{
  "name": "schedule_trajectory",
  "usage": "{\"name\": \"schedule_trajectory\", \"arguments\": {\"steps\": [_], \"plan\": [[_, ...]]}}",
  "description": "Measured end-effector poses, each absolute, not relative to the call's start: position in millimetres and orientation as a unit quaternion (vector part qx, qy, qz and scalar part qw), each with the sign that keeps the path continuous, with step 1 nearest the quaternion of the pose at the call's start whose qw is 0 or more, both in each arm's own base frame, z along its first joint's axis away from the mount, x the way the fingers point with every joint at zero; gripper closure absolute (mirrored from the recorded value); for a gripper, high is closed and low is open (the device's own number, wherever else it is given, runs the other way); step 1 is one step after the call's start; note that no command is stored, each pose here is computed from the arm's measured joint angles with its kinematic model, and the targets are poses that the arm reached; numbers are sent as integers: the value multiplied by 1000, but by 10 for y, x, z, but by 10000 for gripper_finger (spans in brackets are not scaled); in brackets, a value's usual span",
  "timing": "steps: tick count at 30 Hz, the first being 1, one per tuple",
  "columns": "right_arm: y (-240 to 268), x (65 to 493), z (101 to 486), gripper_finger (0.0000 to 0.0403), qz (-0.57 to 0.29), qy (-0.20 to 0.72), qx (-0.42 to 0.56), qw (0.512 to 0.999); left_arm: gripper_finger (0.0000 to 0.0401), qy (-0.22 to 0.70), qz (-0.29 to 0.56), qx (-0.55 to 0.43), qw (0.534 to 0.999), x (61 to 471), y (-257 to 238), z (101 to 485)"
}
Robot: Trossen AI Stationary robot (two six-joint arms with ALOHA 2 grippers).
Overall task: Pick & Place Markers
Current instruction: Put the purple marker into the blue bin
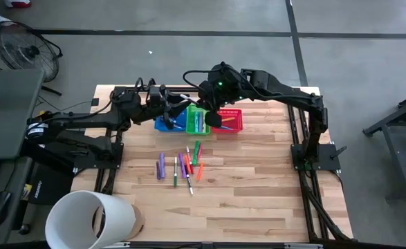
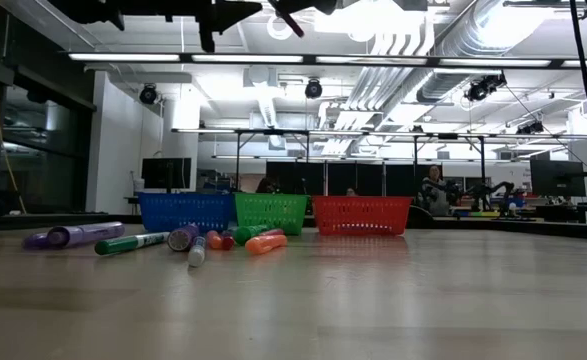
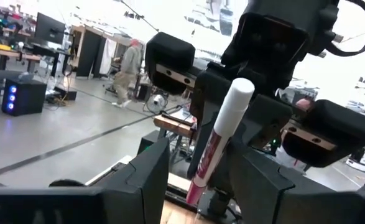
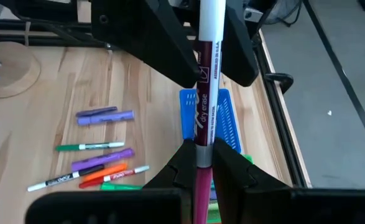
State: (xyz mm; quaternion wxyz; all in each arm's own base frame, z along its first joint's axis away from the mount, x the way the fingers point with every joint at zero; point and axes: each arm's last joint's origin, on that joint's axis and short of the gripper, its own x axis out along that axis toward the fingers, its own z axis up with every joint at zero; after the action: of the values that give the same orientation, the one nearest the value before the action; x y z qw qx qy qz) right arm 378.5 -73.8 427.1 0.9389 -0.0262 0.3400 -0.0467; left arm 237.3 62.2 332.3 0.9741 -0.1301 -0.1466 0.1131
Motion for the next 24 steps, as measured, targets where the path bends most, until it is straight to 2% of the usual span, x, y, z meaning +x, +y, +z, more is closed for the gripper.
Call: {"name": "schedule_trajectory", "arguments": {"steps": [12, 16, 20, 24], "plan": [[-758, 3932, 4186, 382, -35, 326, -18, 945, 249, -161, 108, -140, 971, 2366, 620, 3348], [-758, 3927, 4181, 382, -38, 330, -17, 943, 290, -155, 109, -144, 971, 2370, 621, 3335], [-760, 3923, 4176, 382, -41, 333, -13, 942, 363, -151, 111, -142, 972, 2371, 621, 3329], [-768, 3923, 4177, 383, -50, 332, -11, 942, 373, -153, 122, -141, 970, 2369, 629, 3329]]}}
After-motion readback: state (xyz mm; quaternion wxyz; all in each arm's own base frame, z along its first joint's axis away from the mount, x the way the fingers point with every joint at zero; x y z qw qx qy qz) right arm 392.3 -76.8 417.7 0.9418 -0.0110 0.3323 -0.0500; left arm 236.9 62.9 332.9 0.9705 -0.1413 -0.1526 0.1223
